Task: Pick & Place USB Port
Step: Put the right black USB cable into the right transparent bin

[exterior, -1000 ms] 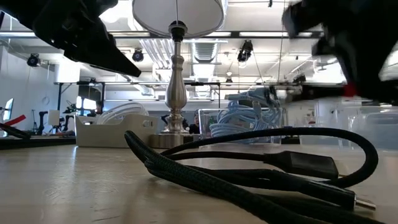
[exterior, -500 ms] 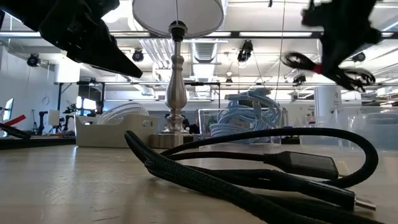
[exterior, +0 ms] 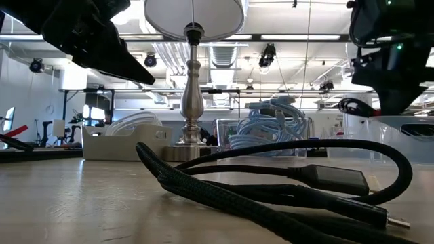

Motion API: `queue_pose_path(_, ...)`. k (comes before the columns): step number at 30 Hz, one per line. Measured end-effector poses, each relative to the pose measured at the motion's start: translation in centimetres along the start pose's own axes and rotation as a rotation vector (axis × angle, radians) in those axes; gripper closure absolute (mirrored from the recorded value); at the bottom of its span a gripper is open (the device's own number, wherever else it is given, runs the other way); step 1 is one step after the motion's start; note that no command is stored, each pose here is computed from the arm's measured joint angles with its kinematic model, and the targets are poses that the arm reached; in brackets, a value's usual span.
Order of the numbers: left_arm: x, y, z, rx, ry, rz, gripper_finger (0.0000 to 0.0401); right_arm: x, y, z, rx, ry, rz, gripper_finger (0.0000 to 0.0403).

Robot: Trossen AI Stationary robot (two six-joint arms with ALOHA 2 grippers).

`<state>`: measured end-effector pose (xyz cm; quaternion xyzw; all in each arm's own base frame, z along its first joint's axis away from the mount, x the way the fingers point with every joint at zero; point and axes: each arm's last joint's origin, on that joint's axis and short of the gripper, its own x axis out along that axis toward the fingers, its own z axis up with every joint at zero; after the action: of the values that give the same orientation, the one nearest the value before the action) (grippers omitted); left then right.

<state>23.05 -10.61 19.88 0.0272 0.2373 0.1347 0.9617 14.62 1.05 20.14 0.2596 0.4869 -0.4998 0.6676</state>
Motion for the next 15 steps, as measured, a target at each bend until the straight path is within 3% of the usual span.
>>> queue_pose_path(7, 0.01, 0.01, 0.00, 0.000, 0.000, 0.000, 0.0256, 0.39, 0.35, -0.15, -0.095, 0.017, 0.002, 0.0325)
queue_pose_path(15, 0.02, 0.02, 0.01, -0.001, 0.000, 0.001, 0.0256, 0.49, 0.51, -0.15, -0.109, 0.016, 0.001, 0.0276)
